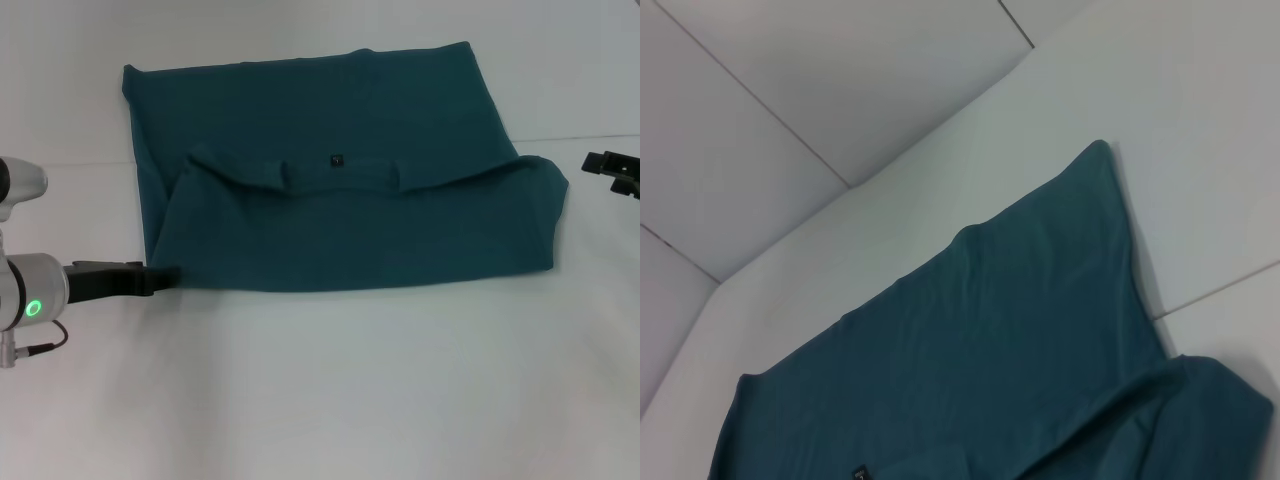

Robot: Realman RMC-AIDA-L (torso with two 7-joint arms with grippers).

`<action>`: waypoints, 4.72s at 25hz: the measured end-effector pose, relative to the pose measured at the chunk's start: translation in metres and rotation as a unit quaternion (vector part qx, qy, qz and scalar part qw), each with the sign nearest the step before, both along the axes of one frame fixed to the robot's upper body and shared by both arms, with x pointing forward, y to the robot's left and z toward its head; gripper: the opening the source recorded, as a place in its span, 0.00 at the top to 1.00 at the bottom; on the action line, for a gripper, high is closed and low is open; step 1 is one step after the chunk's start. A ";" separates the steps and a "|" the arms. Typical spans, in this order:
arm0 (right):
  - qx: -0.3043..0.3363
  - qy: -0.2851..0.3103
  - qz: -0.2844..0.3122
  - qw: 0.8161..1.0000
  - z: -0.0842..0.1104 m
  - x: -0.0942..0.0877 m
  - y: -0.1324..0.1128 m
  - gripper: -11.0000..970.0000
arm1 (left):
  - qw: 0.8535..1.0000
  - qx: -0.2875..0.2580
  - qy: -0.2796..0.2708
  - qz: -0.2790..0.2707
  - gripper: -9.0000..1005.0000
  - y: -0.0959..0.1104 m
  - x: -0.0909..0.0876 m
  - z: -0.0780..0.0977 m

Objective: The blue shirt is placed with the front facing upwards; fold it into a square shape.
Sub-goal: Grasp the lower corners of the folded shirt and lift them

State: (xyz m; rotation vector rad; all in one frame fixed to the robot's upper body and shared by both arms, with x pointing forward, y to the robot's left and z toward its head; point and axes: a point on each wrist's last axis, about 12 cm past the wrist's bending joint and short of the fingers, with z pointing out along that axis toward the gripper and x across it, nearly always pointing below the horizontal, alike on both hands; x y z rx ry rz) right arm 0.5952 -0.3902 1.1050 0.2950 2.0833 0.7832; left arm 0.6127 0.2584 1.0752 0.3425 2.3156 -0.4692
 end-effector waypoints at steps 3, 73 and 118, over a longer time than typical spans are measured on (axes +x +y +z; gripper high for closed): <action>-0.001 0.000 -0.002 1.000 0.000 0.000 0.000 0.23 | 1.000 0.002 0.001 -0.001 0.43 -0.002 0.001 -0.001; -0.160 0.161 0.149 0.962 0.003 0.025 0.060 0.22 | 0.998 -0.051 0.038 -0.010 0.92 0.015 -0.004 0.015; -0.172 0.125 0.163 0.964 0.016 0.035 0.073 0.94 | 0.994 -0.093 0.042 0.033 0.92 0.042 -0.012 0.015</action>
